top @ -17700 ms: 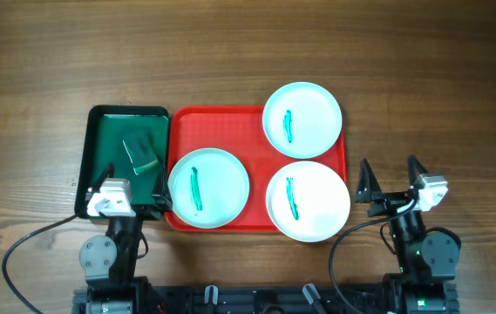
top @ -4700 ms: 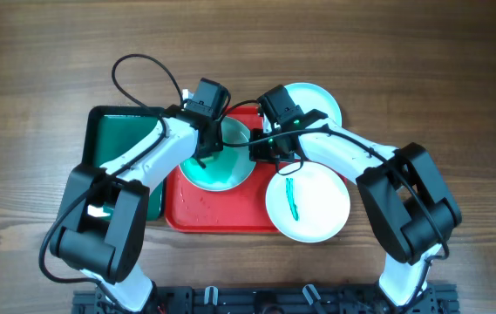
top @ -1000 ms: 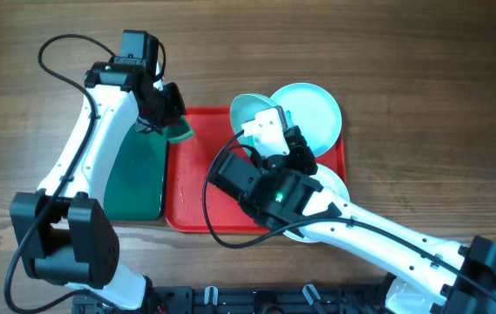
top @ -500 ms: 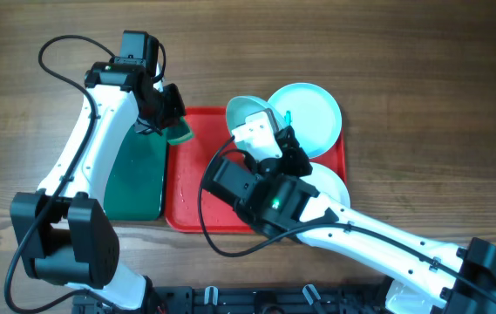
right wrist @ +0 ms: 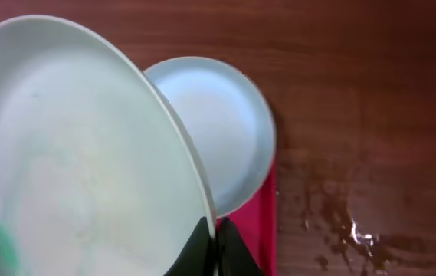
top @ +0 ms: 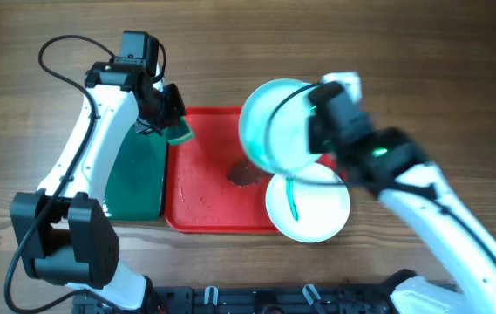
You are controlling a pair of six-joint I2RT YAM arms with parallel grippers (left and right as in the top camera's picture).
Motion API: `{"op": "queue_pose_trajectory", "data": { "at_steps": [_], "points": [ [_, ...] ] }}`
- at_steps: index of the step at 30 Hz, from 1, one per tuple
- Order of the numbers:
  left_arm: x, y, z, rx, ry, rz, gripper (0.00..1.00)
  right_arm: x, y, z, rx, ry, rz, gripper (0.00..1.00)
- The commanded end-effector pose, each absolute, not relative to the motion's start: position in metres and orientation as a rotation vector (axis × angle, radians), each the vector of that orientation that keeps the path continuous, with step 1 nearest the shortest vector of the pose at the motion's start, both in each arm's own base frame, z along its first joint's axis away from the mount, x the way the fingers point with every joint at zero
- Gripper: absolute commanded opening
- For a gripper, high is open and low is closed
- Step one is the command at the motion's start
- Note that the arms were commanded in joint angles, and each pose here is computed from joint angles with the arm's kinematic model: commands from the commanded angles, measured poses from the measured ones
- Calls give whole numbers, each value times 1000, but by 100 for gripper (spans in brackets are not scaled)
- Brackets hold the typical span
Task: Clean dirty plates on tray and stack at the side
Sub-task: 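Carry the plate right and set it on the table beside tray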
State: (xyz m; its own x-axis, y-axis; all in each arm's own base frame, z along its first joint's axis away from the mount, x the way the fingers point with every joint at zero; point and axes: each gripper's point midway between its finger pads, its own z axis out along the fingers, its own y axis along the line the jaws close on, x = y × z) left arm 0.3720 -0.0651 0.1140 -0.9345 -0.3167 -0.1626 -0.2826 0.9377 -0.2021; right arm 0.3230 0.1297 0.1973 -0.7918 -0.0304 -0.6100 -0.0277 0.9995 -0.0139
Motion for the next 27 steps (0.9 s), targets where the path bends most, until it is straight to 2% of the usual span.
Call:
{"op": "queue_pose_trajectory", "data": {
  "at_steps": [1, 7, 10, 15, 20, 22, 23, 25, 27],
  "points": [
    [376, -62, 126, -455, 2865, -259, 4, 331, 87, 201, 160, 2550, 202, 4],
    [374, -75, 126, -408, 2873, -264, 4, 322, -53, 166, 709, 2562, 69, 4],
    [374, -75, 126, -408, 2873, -264, 4, 309, -97, 134, 941, 2560, 28, 4],
    [374, -75, 126, -409, 2873, -264, 4, 289, -130, 69, 1206, 2600, -6, 4],
    [373, -75, 125, -409, 2874, -264, 4, 273, -133, 26, 1263, 2667, -48, 5],
    [373, -74, 125, -409, 2875, -263, 4, 273, -131, 25, 1263, 2672, -39, 27],
    [373, -74, 125, -409, 2875, -263, 4, 273, -129, 27, 1246, 2684, -15, 34],
    [373, -74, 125, -409, 2875, -263, 4, 284, -112, 44, 1122, 2724, 143, 38],
    [373, -74, 125, -409, 2876, -263, 4, 297, -83, 83, 919, 2727, 348, 42]
  ]
}}
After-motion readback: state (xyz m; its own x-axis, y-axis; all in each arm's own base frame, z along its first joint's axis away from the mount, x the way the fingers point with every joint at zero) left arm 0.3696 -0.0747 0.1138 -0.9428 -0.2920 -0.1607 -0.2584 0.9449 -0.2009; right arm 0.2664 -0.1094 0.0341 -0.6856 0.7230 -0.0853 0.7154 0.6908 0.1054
